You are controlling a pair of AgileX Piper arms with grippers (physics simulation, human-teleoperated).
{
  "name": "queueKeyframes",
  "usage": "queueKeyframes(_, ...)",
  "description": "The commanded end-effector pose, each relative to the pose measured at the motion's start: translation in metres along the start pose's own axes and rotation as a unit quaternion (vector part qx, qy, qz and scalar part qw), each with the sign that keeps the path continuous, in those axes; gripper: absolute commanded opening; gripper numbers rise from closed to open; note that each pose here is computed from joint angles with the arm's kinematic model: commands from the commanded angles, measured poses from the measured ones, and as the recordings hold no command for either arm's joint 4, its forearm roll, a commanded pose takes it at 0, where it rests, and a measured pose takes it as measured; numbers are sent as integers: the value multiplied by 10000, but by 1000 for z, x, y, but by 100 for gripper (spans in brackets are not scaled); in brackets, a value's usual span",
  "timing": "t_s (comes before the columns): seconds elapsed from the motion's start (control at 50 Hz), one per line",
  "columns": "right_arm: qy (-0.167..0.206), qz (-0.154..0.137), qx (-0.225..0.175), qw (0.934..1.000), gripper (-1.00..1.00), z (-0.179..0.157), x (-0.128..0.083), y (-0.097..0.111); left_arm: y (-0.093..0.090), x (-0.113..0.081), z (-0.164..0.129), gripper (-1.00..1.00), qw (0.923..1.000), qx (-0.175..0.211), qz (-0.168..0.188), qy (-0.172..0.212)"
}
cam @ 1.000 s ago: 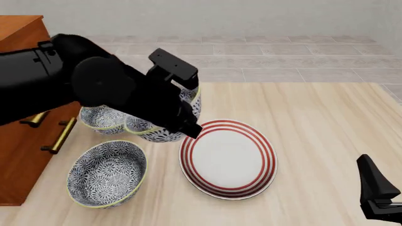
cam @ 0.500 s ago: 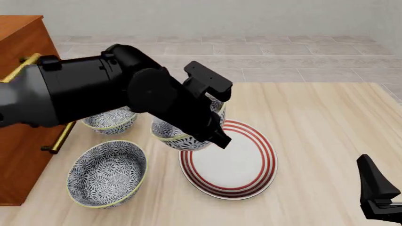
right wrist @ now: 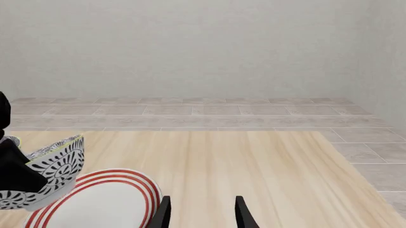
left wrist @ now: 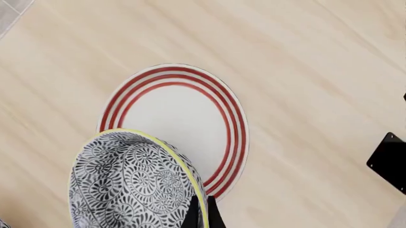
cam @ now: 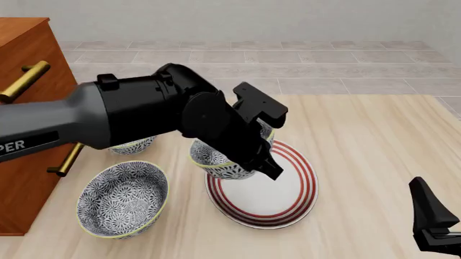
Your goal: Put the bowl at the front on the plate.
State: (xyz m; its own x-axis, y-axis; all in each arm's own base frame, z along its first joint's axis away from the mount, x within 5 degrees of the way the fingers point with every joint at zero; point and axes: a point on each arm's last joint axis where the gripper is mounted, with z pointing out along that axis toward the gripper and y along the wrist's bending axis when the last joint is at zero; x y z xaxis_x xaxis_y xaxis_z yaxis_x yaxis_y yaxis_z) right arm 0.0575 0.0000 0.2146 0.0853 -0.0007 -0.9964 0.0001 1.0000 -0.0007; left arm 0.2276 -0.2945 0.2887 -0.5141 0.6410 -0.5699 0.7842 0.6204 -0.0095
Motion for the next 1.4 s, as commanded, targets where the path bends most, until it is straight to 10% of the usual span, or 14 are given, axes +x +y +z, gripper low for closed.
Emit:
queueKeyframes(0.02,-2,2,0,10000,100,0,0,0,-8,-6,10,-100,10000,49,67,8)
queueKeyframes(1.4,-2,2,-1,10000,100,0,0,0,-4,-4,73,-100,9997,16,115,196)
